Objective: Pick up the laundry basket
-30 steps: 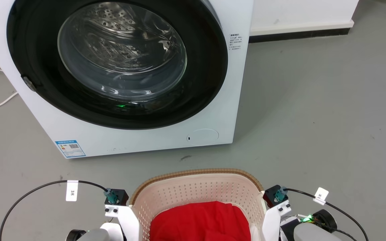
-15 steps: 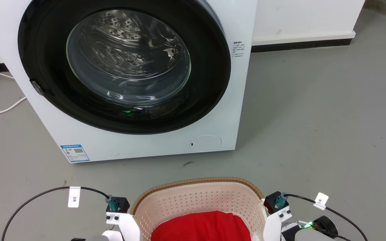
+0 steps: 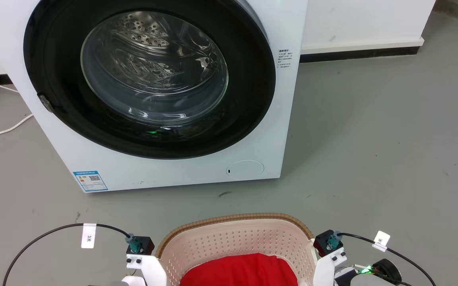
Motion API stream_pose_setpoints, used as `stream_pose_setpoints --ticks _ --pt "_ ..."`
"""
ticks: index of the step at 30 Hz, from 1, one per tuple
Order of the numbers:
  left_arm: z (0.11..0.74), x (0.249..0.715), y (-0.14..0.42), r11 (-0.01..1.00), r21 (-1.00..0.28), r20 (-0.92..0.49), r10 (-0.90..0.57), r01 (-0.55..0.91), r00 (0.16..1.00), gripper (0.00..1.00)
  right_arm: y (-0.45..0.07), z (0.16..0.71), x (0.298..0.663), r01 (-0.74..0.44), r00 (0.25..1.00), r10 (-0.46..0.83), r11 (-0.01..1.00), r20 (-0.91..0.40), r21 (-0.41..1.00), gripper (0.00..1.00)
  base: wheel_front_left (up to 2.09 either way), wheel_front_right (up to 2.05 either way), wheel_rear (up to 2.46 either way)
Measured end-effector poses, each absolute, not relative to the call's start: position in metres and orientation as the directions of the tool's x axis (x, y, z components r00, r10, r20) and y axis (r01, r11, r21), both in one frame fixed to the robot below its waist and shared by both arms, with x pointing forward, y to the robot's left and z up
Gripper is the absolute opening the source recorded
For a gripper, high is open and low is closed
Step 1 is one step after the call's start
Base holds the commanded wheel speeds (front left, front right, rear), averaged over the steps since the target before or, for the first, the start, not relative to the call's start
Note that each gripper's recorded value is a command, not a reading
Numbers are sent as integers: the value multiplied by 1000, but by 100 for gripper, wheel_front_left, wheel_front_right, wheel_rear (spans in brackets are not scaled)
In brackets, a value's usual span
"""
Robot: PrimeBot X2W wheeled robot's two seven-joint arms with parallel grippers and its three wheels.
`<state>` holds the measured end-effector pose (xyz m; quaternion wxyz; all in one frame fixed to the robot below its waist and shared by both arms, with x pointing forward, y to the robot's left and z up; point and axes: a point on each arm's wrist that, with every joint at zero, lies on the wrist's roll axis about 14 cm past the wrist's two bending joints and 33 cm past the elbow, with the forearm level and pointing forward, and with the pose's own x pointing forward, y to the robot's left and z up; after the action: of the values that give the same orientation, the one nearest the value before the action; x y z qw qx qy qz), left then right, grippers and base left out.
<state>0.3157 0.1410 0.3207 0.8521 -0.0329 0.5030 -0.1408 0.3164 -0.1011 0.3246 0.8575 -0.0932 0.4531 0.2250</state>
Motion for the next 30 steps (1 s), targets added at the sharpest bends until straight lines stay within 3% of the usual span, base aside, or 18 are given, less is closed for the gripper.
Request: stream_pose_setpoints --ticks 30 --pt "318 314 141 958 -209 -852 -276 194 445 0 -101 322 315 -478 481 303 877 -823 43 0 0 0 0"
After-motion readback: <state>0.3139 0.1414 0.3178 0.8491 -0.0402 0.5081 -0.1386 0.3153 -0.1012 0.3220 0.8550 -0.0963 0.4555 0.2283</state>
